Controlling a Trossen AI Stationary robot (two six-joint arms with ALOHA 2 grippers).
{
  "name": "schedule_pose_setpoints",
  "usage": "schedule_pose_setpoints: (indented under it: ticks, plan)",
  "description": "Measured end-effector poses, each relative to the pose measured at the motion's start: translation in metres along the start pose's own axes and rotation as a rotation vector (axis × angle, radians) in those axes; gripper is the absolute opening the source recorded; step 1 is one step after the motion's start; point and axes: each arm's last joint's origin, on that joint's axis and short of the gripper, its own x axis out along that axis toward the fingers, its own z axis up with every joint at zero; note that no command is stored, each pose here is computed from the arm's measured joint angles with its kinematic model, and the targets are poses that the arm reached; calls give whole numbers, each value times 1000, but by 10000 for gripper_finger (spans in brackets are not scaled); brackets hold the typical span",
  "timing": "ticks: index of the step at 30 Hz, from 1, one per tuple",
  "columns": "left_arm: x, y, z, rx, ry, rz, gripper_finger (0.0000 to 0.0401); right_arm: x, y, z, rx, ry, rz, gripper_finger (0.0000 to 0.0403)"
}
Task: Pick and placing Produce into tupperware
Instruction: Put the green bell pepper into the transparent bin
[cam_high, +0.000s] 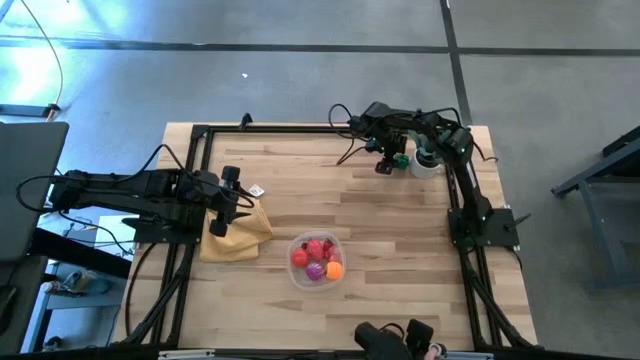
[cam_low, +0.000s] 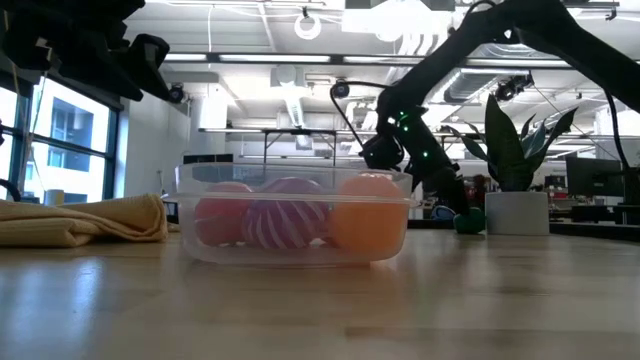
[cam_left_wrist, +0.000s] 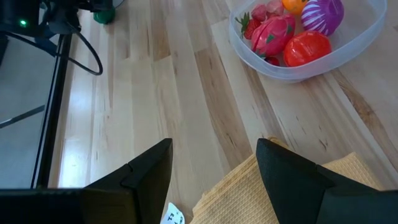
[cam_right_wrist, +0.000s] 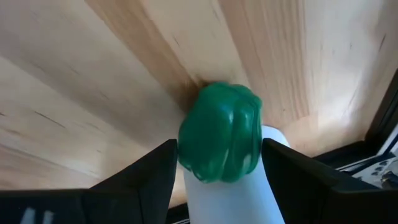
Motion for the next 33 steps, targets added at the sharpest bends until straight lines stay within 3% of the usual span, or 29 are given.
schedule_pose_setpoints:
  ticks: [19,33]
  plan:
    - [0,0,0,0,0,0,221,3,-8,-2,59,-1,69,230]
    - [0,0,0,0,0,0,221,4,-12,-2,110,-3,128,283]
